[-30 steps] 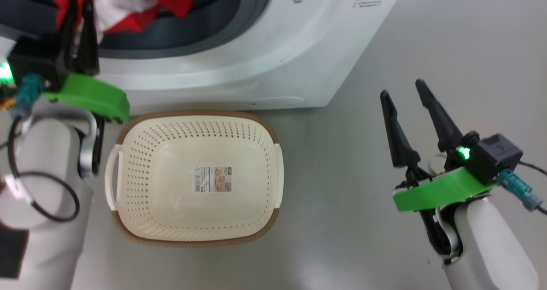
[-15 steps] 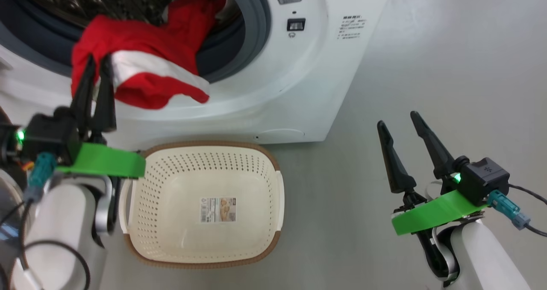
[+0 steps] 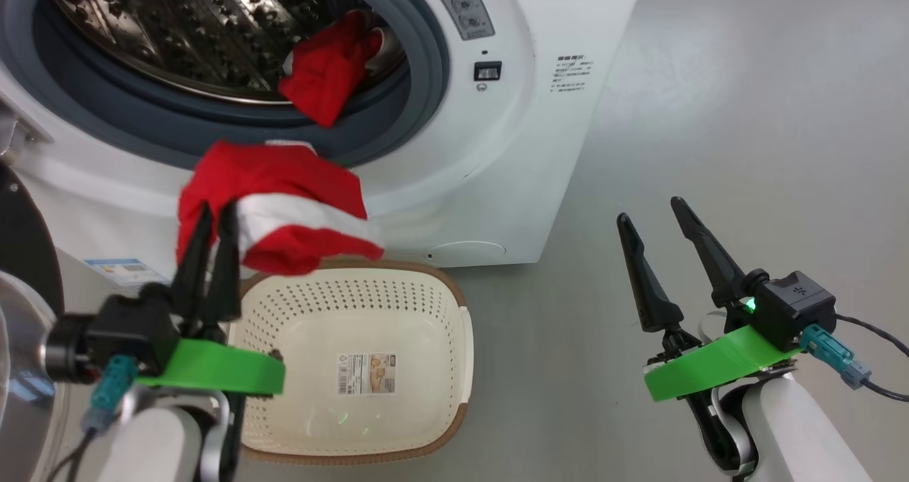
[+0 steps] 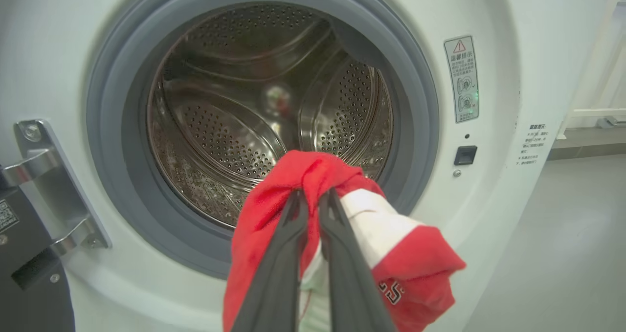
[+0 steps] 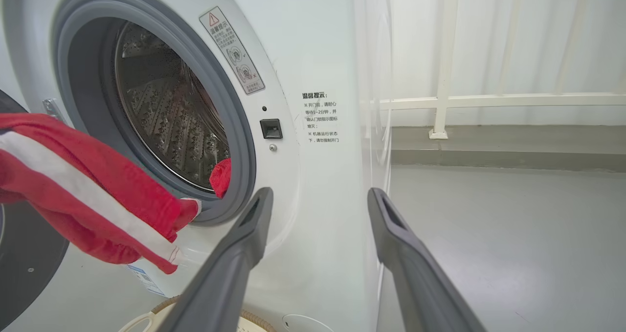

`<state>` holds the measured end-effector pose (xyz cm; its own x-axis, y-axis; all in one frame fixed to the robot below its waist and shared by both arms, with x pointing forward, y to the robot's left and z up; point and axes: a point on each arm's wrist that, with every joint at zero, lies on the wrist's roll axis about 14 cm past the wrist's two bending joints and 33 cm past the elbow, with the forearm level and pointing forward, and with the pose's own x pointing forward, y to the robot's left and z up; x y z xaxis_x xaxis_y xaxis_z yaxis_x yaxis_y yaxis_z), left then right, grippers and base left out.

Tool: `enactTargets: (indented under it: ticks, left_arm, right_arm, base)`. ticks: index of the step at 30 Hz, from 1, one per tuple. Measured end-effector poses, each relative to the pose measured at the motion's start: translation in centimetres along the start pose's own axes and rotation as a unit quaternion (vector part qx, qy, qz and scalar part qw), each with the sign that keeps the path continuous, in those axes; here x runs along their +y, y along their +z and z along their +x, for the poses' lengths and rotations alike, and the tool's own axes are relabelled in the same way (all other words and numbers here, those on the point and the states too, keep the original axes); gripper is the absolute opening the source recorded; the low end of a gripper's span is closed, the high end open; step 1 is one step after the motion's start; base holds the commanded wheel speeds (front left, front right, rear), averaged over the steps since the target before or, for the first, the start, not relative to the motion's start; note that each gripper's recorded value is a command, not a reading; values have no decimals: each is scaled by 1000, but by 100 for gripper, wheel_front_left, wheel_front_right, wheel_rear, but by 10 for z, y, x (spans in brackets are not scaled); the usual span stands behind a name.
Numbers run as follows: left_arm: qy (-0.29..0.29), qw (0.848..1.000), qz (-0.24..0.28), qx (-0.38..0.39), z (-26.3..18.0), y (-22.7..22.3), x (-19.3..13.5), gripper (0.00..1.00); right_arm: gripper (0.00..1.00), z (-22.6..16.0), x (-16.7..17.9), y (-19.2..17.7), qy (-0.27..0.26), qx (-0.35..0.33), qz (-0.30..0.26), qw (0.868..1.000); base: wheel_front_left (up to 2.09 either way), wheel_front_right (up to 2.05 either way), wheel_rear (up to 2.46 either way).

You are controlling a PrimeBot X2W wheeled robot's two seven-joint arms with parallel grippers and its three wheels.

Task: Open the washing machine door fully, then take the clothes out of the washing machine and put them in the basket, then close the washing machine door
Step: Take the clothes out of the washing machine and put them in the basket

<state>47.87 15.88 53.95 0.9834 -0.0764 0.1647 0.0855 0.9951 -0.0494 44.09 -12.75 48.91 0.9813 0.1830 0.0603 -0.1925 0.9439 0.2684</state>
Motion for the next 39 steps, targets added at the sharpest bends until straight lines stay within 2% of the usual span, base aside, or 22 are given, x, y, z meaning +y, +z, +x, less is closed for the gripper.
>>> enactTargets:
  ticks: [11,16,21,24,30,39]
  left_arm:
    - [5,996,-35,85,-17,-61,-10,0]
    - [18,985,-49,167,-30,-114,-9,0]
    - [3,973,-62,223,-27,-151,-18,0]
    - [-3,960,-78,268,-34,-178,-26,0]
    - [-10,926,-87,367,-53,-229,-30,0]
    - [-18,895,-103,435,-58,-269,-38,0]
  right_arm:
    - [100,3,-4,-11,-4,12,4,1000]
    - [100,5,-9,-21,-9,22,6,1000]
    - [100,7,-15,-33,-16,36,7,999]
    - [100,8,-19,-39,-21,43,7,999]
    - [100,17,-25,-43,-24,43,6,999]
    - [100,18,-37,-64,-37,66,7,997]
  base:
    - [0,0,0]
    - [0,0,0]
    - [0,0,0]
    - [0,0,0]
    - [0,0,0]
    - [0,0,0]
